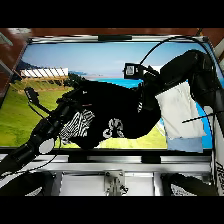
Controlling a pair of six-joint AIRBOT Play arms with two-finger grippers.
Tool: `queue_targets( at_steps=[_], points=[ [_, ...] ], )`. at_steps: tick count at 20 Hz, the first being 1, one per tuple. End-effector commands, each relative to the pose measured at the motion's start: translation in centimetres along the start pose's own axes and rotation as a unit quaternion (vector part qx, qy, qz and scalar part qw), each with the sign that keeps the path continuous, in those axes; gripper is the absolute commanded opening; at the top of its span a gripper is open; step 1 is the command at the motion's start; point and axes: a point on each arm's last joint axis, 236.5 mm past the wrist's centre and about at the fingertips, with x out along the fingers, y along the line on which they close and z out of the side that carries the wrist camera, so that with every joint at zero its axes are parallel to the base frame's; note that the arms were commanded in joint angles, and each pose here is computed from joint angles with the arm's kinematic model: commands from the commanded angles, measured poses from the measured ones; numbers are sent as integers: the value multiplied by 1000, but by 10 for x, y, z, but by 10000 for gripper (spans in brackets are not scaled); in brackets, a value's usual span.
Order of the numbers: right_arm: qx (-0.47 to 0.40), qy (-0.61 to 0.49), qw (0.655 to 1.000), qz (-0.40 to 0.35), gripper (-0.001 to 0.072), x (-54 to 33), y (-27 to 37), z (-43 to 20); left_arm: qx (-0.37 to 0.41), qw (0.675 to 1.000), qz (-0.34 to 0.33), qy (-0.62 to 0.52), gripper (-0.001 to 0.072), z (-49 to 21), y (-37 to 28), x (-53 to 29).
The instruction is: Fold the shirts.
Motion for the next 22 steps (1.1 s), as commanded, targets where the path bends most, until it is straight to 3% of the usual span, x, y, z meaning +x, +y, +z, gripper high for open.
queue_targets(
  at_steps=[1,2,4,7,9,10,11,14,17,18,19,20,22],
  points=[
    [1,-11,1000,-11,82,0,-5,5,-2,1000,-4,-23,58,12,-3,2],
    [3,-13,1000,-19,130,-1,-9,7,-3,1000,-8,-28,58,18,-6,3],
    [39,-23,998,-40,462,-2,-19,11,-6,999,-18,-42,58,32,-16,7],
    [47,-36,996,-66,462,-8,-28,17,2,999,-21,-45,58,37,-20,8],
    [45,-43,995,-77,423,-12,-31,21,2,999,-18,-31,58,31,-19,9],
    [44,-43,995,-75,199,-11,-30,21,2,999,-18,-32,58,31,-19,9],
    [43,-41,996,-71,83,-11,-28,20,2,999,-17,-36,58,34,-18,9],
    [47,-58,996,-56,77,-11,-22,28,4,999,-12,-47,60,40,-13,9],
    [81,-78,993,-45,72,-13,-17,38,16,998,6,-57,115,49,2,9],
    [97,-82,991,-44,71,-15,-17,39,52,997,13,-59,245,51,7,9],
    [106,-85,990,-44,71,-16,-16,41,67,996,24,-58,556,53,15,10],
    [110,-88,989,-43,70,-17,-15,43,62,996,38,-46,604,51,27,9],
    [115,-91,988,-45,70,-20,-15,44,60,996,61,-11,605,44,44,6]
  ],
)
